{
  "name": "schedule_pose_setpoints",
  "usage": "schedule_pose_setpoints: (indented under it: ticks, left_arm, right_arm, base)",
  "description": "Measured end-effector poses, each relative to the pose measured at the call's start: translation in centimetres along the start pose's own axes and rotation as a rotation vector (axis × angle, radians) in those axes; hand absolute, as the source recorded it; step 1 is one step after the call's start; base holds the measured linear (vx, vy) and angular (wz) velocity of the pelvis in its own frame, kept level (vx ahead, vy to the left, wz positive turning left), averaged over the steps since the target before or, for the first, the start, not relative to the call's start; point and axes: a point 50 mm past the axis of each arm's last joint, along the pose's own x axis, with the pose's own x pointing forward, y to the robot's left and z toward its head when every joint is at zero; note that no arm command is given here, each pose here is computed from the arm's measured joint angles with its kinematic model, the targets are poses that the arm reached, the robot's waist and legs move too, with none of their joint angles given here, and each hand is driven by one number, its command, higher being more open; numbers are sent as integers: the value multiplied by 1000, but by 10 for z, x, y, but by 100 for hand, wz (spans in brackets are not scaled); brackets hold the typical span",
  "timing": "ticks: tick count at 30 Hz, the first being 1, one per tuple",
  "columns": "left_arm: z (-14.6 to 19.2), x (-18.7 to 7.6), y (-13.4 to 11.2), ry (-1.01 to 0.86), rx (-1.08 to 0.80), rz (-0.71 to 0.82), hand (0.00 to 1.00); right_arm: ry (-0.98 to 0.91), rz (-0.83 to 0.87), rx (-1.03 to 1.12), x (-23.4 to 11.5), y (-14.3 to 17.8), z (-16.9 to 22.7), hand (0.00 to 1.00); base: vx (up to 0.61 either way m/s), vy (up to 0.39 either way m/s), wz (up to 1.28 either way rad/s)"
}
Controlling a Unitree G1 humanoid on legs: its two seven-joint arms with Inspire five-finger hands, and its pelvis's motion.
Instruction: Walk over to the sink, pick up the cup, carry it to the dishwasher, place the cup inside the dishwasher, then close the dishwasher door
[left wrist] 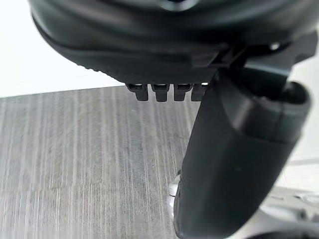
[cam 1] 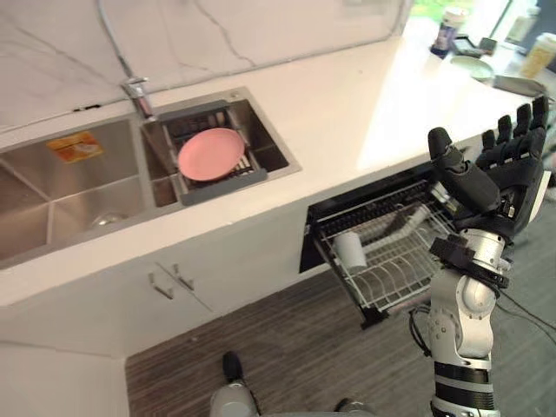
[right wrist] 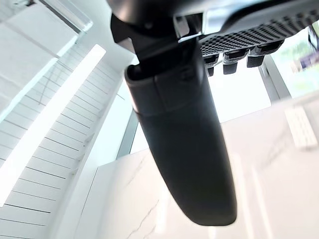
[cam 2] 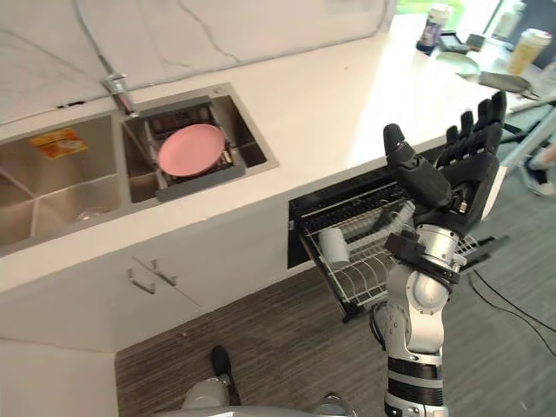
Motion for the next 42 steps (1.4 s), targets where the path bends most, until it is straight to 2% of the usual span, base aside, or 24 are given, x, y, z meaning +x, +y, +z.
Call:
schedule_pose_setpoints:
  ticks: [2, 6, 9, 14, 18, 25, 30, 39, 42]
  left_arm:
    - [-1, 0, 0, 4, -14, -5, 100]
    - [-1, 0, 1, -9, 15, -11, 100]
    - [-4, -1, 3, -8, 33, -5, 100]
    - [-1, 0, 11, -38, 50, 4, 100]
    - [8, 2, 17, -65, 102, 11, 100]
    - [13, 7, 30, -26, 154, 5, 100]
    - [11, 7, 38, -1, 184, 7, 100]
    - [7, 7, 39, 3, 304, 7, 100]
    - [8, 7, 36, -14, 374, -3, 100]
  right_arm:
    - [50, 111, 64, -6, 16, -9, 100]
    - [100, 165, 114, -15, 24, -18, 100]
    - [138, 124, 106, -18, 15, -26, 100]
    - [154, -68, 104, -16, -20, -31, 100]
    - [171, -165, 101, -23, -34, -33, 100]
    - [173, -148, 116, -31, -32, -31, 100]
    - [123, -200, 86, -34, -52, -15, 100]
    - [103, -240, 51, -35, -65, -8, 100]
    - [108, -206, 89, -35, -65, -8, 100]
  base:
    - [48, 73, 23]
    - [40, 52, 14]
    - [36, 41, 11]
    - [57, 77, 45]
    - [127, 151, 65]
    - [143, 35, 51]
    - [198, -110, 49]
    - [189, -103, 5]
    - [154, 19, 6]
